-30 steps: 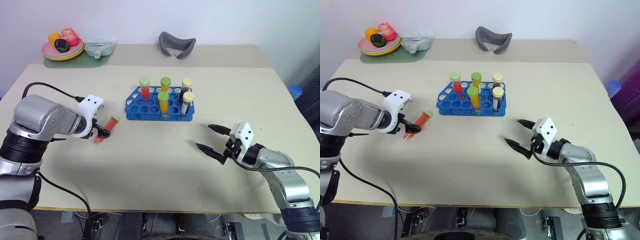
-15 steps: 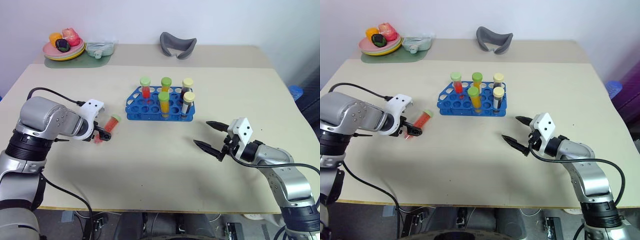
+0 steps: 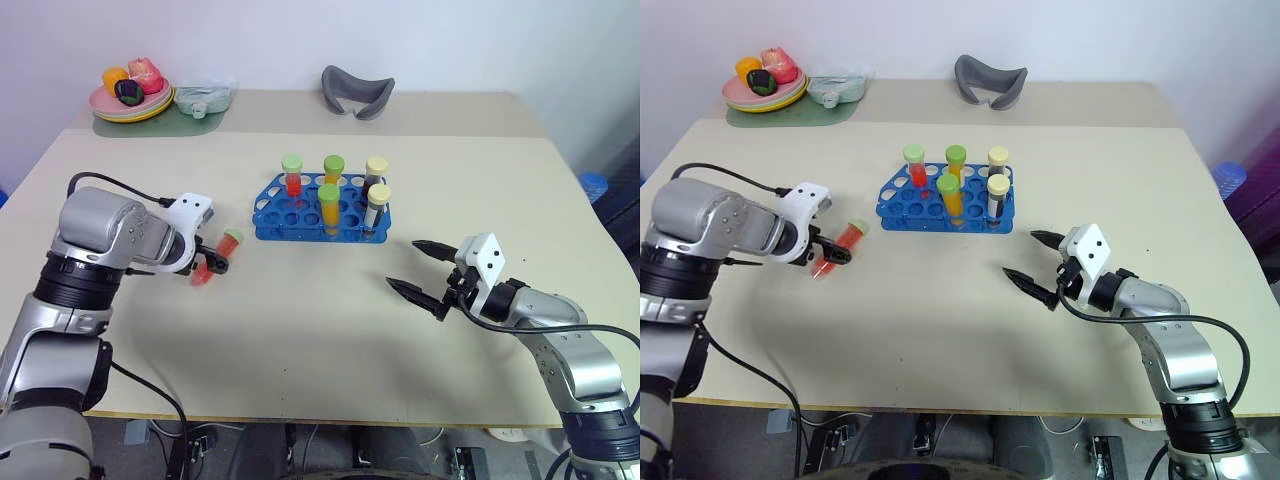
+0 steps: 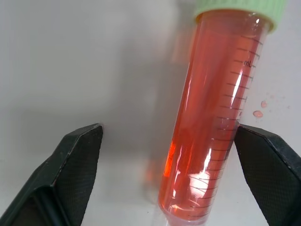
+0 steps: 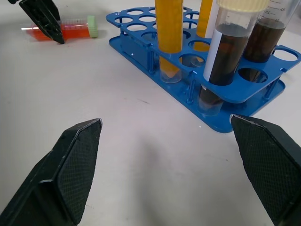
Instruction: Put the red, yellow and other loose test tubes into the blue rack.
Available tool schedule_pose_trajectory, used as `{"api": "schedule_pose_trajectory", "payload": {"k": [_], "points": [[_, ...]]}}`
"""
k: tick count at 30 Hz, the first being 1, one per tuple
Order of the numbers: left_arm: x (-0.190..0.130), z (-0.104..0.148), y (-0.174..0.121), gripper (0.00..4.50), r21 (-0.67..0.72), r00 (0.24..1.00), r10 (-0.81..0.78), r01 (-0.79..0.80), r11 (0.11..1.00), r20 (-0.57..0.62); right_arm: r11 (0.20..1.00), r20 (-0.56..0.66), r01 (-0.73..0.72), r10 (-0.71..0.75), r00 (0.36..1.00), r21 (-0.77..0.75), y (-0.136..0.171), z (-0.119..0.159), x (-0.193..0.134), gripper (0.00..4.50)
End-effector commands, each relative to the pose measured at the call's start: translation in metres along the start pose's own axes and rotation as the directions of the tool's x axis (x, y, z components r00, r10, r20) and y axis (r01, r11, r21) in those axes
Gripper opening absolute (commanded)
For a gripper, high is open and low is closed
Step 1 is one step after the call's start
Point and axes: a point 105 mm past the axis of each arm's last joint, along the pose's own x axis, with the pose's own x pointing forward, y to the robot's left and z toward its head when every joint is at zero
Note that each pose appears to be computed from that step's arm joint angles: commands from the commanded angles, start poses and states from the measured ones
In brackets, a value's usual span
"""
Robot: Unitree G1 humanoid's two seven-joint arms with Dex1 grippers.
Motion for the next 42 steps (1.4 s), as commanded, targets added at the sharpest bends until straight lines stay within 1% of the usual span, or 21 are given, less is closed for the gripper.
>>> {"api": "schedule_pose_trajectory", "payload": {"k": [1,3,13,15,19,20,21,23,24,25,26,28,29,30,31,33,35,36,39,40,42], "points": [[0.003,-0.004,0.002,2.68,0.009,0.999,0.025,-0.025,1.0,-0.02,0.999,0.042,-0.004,0.006,0.999,-0.038,0.002,0.011,-0.003,4.5],[0.002,-0.003,0.001,1.63,0.023,0.999,0.032,-0.032,0.999,-0.017,0.999,0.041,-0.004,0.006,0.999,-0.038,0.001,0.01,-0.003,4.5],[0.001,-0.004,0.006,1.63,0.009,0.999,0.047,-0.047,0.999,-0.009,0.999,0.049,-0.013,0.015,0.999,-0.045,0.004,0.015,0.003,4.5],[-0.001,-0.003,0.01,1.12,0.004,0.998,0.067,-0.067,0.998,0.001,0.999,0.051,-0.016,0.018,0.999,-0.047,0.004,0.018,0.005,4.5],[-0.013,0.005,0.023,1.12,-0.006,0.987,0.152,-0.152,0.988,0.061,0.999,0.049,-0.014,0.017,0.999,-0.049,0.003,0.021,0.004,4.5],[-0.018,0.011,0.028,1.12,0.0,0.975,0.192,-0.193,0.981,0.109,0.999,0.049,-0.014,0.016,0.999,-0.049,0.003,0.021,0.004,4.5],[-0.026,0.024,0.036,1.12,0.015,0.946,0.251,-0.259,0.966,0.205,0.999,0.048,-0.013,0.015,0.999,-0.05,0.002,0.022,0.003,4.5],[-0.048,0.053,0.044,1.12,0.011,0.84,0.328,-0.368,0.93,0.432,0.999,0.046,-0.013,0.015,0.999,-0.05,0.002,0.022,0.002,4.5],[-0.065,0.07,0.046,1.12,-0.02,0.736,0.36,-0.426,0.904,0.573,0.999,0.045,-0.014,0.016,0.999,-0.05,0.002,0.022,0.002,4.5],[-0.082,0.082,0.048,1.12,-0.07,0.627,0.385,-0.467,0.882,0.677,0.999,0.045,-0.014,0.016,0.999,-0.05,0.002,0.022,0.002,4.5],[-0.094,0.089,0.047,1.12,-0.119,0.543,0.398,-0.476,0.871,0.74,0.999,0.044,-0.015,0.017,0.999,-0.05,0.001,0.022,0.002,4.5],[-0.107,0.097,0.038,1.12,-0.195,0.425,0.361,-0.385,0.902,0.83,0.998,0.045,-0.019,0.022,0.999,-0.052,0.001,0.022,0.003,4.5],[-0.11,0.098,0.03,1.12,-0.21,0.376,0.334,-0.333,0.919,0.864,0.998,0.047,-0.02,0.022,0.999,-0.055,0.001,0.021,0.004,4.5],[-0.11,0.098,0.017,1.12,-0.189,0.329,0.28,-0.283,0.94,0.902,0.998,0.05,-0.018,0.021,0.999,-0.058,0.0,0.021,0.006,4.5],[-0.11,0.098,0.009,1.12,-0.17,0.297,0.245,-0.256,0.952,0.923,0.998,0.052,-0.017,0.02,0.998,-0.06,-0.001,0.021,0.006,4.5],[-0.102,0.093,-0.023,1.12,-0.06,0.254,0.113,-0.208,0.976,0.96,0.998,0.057,-0.014,0.018,0.998,-0.062,-0.002,0.021,0.008,4.5],[-0.096,0.086,-0.051,1.12,0.028,0.213,0.014,-0.194,0.981,0.977,0.998,0.059,-0.013,0.017,0.998,-0.063,-0.002,0.021,0.008,4.5],[-0.093,0.082,-0.058,1.12,0.038,0.196,0.002,-0.2,0.979,0.981,0.998,0.059,-0.013,0.017,0.998,-0.063,-0.002,0.02,0.008,4.5],[-0.072,0.072,-0.074,1.12,0.058,0.219,-0.023,-0.154,0.986,0.975,0.998,0.057,-0.001,0.005,0.998,-0.065,-0.003,0.018,0.005,4.5],[-0.067,0.071,-0.076,1.12,0.046,0.226,-0.01,-0.154,0.987,0.974,0.998,0.057,0.003,0.0,0.998,-0.065,-0.003,0.018,0.005,4.5],[-0.065,0.072,-0.077,1.12,0.009,0.198,0.025,-0.17,0.985,0.98,0.998,0.056,0.007,-0.003,0.998,-0.065,-0.002,0.017,0.004,4.5]]}}
